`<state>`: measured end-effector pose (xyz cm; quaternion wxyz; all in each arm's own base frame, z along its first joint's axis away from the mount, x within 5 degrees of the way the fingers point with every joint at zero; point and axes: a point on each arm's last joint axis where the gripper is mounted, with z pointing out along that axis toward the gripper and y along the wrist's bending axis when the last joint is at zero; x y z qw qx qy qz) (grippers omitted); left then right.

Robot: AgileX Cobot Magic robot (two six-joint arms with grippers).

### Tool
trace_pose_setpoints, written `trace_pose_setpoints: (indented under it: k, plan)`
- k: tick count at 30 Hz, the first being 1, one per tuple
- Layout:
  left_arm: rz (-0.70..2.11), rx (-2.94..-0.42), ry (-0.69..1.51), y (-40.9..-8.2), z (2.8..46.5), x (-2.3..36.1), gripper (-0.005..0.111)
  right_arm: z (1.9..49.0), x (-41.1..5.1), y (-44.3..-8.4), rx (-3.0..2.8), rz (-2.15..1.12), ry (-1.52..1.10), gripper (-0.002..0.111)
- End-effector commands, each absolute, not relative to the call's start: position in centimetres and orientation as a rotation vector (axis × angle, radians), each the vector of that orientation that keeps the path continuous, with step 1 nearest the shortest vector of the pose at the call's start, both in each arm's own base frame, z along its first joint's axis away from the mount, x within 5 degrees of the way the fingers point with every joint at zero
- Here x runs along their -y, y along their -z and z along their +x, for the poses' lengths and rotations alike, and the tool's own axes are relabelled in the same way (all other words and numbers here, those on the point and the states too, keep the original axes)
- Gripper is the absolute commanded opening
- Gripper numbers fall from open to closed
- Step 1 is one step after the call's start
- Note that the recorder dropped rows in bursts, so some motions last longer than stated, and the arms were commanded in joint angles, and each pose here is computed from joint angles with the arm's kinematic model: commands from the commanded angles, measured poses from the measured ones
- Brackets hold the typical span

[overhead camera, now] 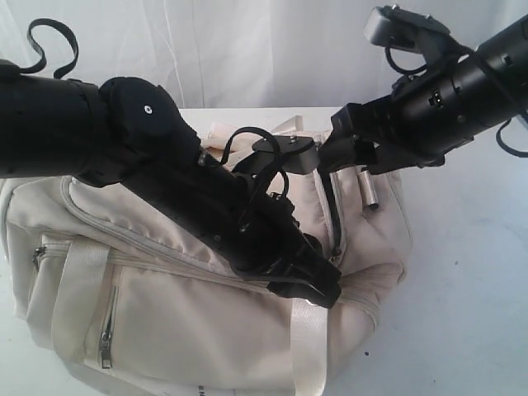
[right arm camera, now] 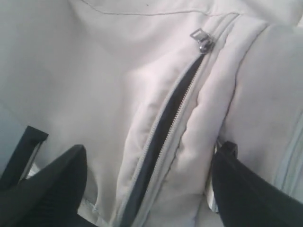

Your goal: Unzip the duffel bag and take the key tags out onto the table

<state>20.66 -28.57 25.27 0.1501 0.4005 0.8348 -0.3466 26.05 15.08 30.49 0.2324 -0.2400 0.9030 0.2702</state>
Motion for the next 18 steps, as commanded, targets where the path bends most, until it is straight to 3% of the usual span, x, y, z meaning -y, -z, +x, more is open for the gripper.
trace_pose_setpoints:
  k: [1,8,18]
  plan:
    - [1.152,-2.401,1.025,-25.5,20.2,28.6,0.0,26.5,-15.7,-29.2,-2.522,-0.647,-0.8,0.069]
    - [1.145,-2.402,1.033,-25.5,20.2,28.7,0.0,27.0,-17.4,-27.0,-2.572,-0.69,-0.795,0.068]
    - [1.144,-2.399,1.039,-25.6,20.2,28.7,0.0,28.0,-17.8,-24.5,-2.652,-0.681,-0.781,0.053]
